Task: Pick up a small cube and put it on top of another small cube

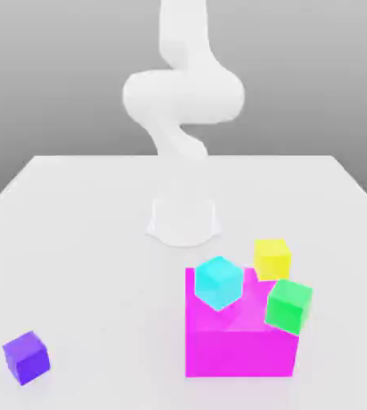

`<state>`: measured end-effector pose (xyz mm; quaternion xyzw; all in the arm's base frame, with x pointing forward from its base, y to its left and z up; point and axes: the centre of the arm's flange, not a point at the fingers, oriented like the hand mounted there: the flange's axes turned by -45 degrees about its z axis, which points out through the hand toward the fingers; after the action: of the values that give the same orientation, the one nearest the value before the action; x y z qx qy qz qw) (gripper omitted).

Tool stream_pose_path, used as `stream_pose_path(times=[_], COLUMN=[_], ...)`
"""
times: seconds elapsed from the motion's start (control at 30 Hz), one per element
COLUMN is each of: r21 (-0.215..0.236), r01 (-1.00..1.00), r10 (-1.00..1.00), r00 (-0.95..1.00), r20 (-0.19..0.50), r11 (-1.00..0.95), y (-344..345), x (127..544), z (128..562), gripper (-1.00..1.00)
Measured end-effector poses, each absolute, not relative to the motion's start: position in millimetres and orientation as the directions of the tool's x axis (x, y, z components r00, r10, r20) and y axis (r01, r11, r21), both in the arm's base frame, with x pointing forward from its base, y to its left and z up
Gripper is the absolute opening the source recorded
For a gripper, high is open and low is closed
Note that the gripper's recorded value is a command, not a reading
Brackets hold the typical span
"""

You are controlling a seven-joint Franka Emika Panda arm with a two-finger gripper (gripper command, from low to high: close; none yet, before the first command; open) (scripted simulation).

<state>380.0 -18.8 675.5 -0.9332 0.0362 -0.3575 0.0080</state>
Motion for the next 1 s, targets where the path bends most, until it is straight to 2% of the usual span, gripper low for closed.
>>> stream_pose_path(times=[0.23,0.47,0.67,0.87,1.0], r21=[-0.102,-0.115,-0.084,-0.014,0.000], r01=[-0.234,-0.419,-0.587,-0.705,-0.721], r10=[-0.253,-0.433,-0.592,-0.706,-0.721], r00=[0.827,0.842,0.788,0.708,0.693], r20=[0.502,0.323,0.167,0.022,0.002], r11=[-0.967,-0.901,-0.805,-0.709,-0.693], y=[-80.4,-145.5,-206.2,-241.8,-247.7], x=[450.8,478.3,464.1,426.9,420.1], z=[560.4,432.9,319.8,210.1,154.6], gripper=[0.00,0.00,0.00,0.00,0.00])
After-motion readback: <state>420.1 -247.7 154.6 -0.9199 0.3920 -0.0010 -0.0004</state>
